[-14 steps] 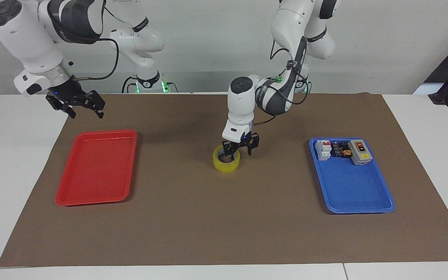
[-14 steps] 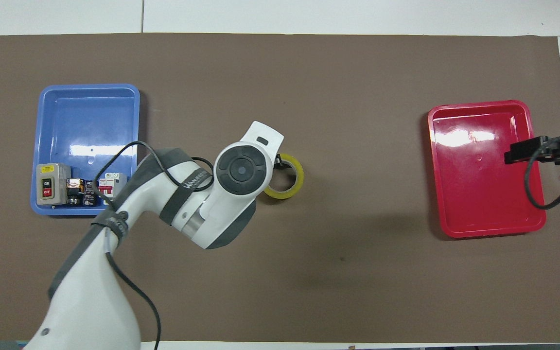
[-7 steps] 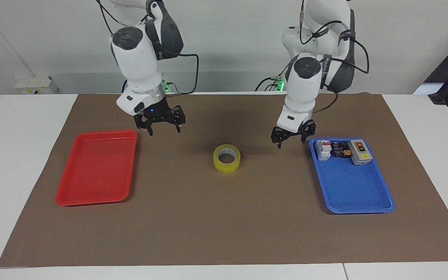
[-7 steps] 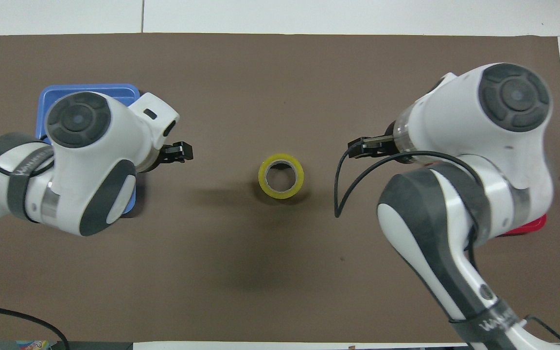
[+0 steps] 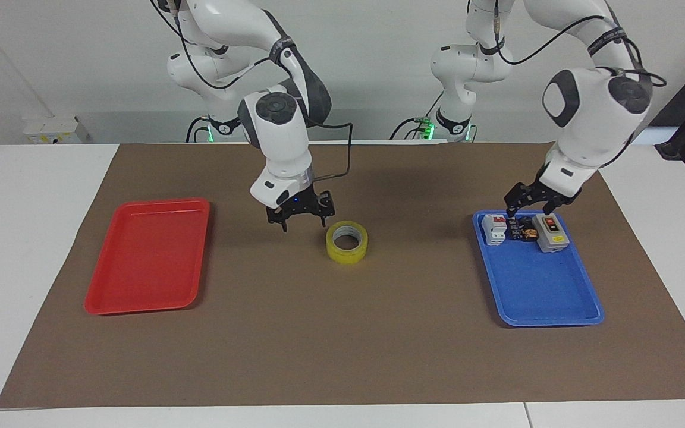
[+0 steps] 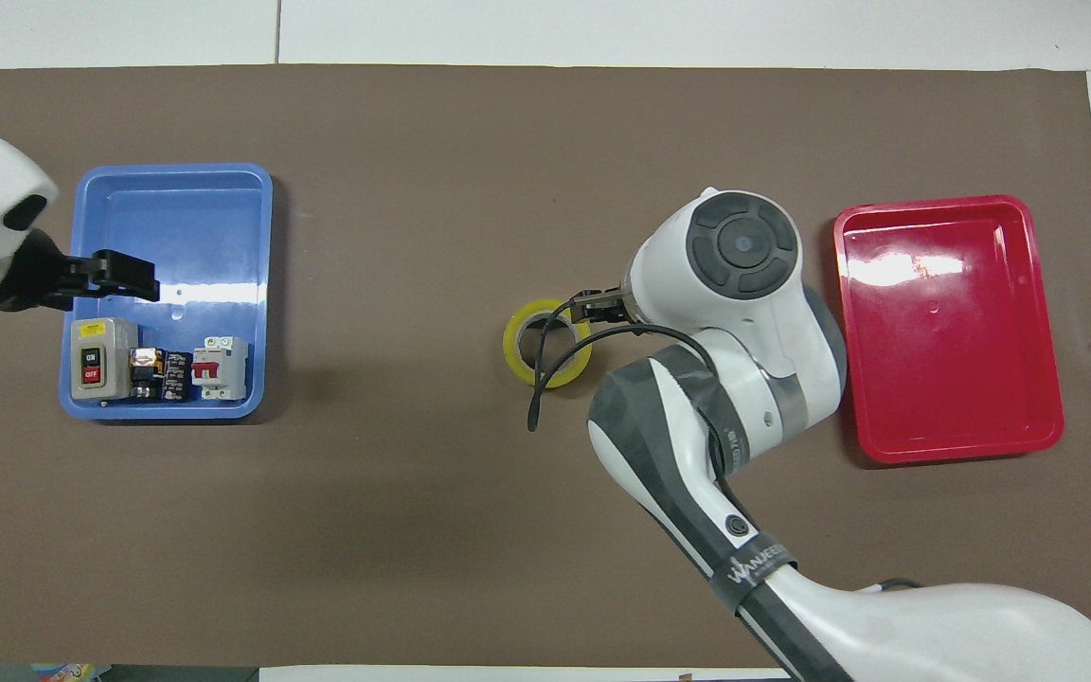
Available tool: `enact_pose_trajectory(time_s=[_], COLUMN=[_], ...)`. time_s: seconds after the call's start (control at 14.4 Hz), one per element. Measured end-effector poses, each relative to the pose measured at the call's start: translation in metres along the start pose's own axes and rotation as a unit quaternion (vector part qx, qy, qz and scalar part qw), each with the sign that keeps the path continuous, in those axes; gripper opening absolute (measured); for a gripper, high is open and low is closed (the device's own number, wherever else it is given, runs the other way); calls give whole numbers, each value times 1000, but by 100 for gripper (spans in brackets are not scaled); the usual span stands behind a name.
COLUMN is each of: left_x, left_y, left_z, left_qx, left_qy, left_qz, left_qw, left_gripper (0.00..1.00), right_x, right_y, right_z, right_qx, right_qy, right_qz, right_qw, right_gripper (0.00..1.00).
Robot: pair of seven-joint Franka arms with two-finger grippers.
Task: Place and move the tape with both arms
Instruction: 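Grasp the tape with the right gripper and carry it into the red tray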
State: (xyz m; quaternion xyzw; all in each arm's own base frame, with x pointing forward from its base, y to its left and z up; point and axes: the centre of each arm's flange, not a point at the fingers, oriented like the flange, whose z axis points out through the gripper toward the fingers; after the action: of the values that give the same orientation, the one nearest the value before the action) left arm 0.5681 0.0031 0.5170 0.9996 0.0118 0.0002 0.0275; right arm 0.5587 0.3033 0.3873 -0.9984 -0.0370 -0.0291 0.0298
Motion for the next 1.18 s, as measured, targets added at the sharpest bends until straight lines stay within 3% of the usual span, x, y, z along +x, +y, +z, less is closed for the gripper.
enact_pose_trajectory(time_s=[0.28,0.55,0.62,0.9,1.04,1.18], left_x=[-2,-14,-17,-20,-20,-21], left_y=[-24,-33,-33,-22,-18,-19], left_z=[-74,-82,-77,-69,-69,-70], left_qx=[-1,-3,-3,-4,-3,3], left_qy=[10,-30,-39,-49,-49,-48], left_qz=[-18,-25,-25,-13,-9,-7], left_qw=[1000,999,999,999,999,999], left_gripper=[100,100,100,100,100,100], right_x=[-6,-10,-11,-13,-13,-10], right_y=[-28,-23,-23,-25,-26,-23], right_z=[60,79,81,81,80,76], right_qx=[-6,-7,-7,-7,-7,-12], right_qy=[-2,0,-1,-2,-2,-10], right_qz=[7,9,9,11,21,25], right_qw=[1000,1000,1000,1000,1000,1000], right_gripper=[100,96,90,41,22,21])
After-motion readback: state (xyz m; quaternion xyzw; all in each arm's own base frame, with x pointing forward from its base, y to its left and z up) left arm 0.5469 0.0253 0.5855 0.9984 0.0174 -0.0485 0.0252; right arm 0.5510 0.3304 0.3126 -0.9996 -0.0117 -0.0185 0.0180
